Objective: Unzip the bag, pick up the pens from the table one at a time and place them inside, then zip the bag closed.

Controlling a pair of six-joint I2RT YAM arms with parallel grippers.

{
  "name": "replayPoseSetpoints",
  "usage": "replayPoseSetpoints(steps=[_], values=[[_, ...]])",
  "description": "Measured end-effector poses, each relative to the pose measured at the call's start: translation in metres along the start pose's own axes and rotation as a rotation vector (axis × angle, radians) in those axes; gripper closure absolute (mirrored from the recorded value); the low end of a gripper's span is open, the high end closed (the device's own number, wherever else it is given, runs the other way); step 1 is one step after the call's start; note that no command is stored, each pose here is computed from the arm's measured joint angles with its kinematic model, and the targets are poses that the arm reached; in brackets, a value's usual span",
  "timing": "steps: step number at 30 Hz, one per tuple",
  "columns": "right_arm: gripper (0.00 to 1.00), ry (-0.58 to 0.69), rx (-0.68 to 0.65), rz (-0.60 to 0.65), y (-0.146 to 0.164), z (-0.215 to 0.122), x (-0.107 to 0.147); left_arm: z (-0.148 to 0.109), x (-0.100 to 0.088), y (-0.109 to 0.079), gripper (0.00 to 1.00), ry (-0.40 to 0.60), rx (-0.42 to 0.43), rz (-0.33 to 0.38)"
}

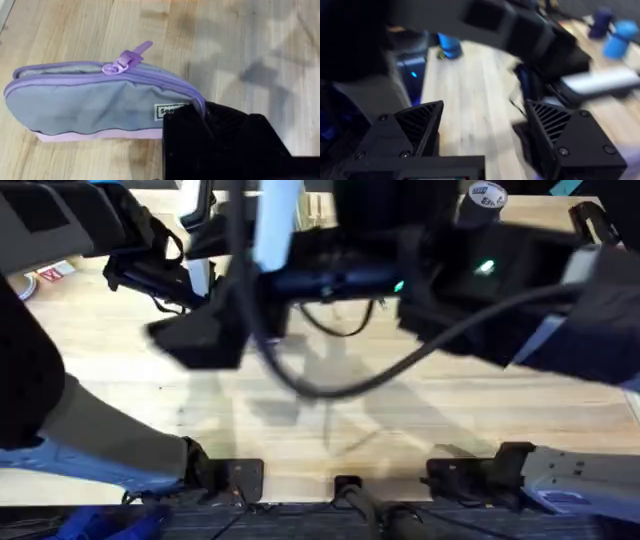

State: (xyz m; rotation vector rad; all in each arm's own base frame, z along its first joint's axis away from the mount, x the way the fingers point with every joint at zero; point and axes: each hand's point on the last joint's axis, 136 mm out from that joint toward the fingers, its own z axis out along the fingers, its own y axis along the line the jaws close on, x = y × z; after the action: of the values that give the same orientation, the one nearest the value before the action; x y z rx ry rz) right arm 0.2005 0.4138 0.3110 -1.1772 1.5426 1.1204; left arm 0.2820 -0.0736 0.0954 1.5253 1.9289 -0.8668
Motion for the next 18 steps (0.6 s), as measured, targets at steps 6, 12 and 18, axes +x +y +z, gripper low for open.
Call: replayPoseSetpoints(steps=[6, 12, 18], values=[[0.005, 0.129, 0.138, 0.129, -0.052, -0.036, 0.032, 0.0, 0.0, 0.0, 0.958, 0.0, 0.0, 0.0], [0.005, 0.135, 0.265, 0.191, -0.094, -0.076, 0.034, 0.0, 0.0, 0.0, 0.958, 0.0, 0.0, 0.0], [0.006, 0.134, 0.334, 0.226, -0.118, -0.095, 0.038, 0.0, 0.0, -0.001, 0.958, -0.001, 0.002, -0.002]])
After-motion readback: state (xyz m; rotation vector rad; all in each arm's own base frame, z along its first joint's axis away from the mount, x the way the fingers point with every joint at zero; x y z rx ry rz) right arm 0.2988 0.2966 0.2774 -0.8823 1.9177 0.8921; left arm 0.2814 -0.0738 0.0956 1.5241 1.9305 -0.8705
